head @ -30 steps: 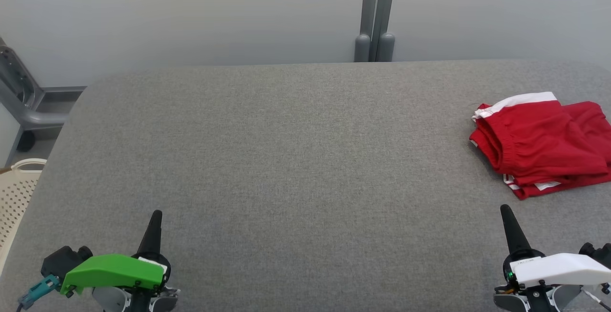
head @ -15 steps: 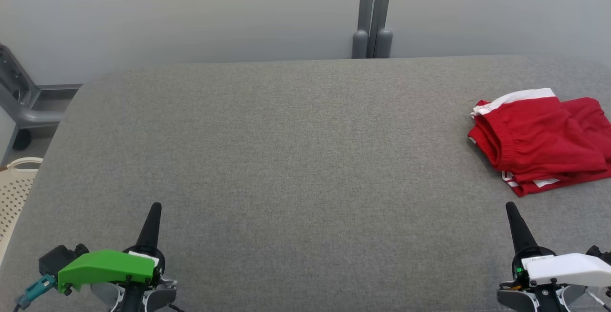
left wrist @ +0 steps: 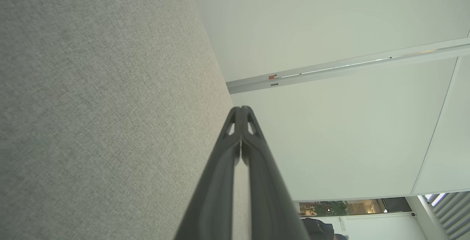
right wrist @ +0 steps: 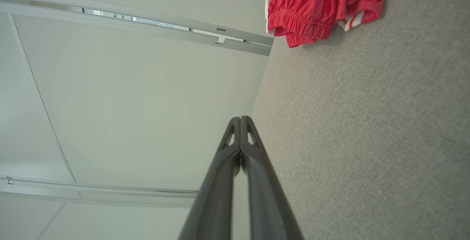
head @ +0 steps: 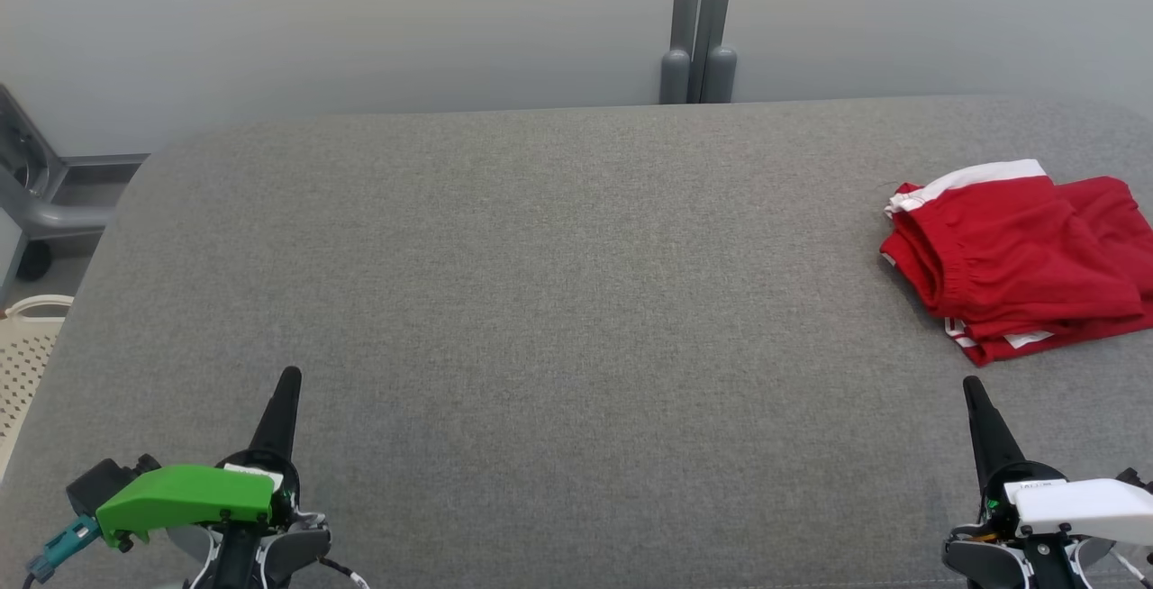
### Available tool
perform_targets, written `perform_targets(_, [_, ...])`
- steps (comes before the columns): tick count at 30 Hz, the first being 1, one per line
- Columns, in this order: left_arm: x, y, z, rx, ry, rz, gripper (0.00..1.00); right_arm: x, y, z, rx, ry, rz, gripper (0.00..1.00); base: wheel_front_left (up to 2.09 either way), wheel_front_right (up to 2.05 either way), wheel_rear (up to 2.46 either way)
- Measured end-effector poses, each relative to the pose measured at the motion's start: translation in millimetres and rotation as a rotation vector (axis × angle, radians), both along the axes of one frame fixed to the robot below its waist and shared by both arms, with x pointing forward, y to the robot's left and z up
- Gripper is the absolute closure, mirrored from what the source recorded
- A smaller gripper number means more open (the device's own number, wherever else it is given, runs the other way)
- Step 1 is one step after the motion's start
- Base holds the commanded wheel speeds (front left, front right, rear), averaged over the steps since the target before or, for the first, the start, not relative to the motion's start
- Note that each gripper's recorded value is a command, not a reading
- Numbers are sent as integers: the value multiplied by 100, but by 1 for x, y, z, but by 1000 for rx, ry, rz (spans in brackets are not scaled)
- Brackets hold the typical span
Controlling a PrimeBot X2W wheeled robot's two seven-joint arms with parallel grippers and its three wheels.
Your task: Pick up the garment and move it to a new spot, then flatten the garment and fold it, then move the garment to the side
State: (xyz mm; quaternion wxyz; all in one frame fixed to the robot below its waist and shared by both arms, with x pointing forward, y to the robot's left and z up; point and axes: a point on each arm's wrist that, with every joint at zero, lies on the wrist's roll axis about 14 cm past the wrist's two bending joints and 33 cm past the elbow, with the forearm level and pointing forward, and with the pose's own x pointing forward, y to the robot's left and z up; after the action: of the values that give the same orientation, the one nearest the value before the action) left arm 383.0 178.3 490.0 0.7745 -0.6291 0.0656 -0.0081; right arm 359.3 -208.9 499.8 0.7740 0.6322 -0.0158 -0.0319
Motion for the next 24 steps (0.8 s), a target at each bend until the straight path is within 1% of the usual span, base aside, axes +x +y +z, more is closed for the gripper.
perform_targets(24, [8,-2,9,-161,-38,0,100,-1,-9,3,155,-25,-29,100,0,0,0])
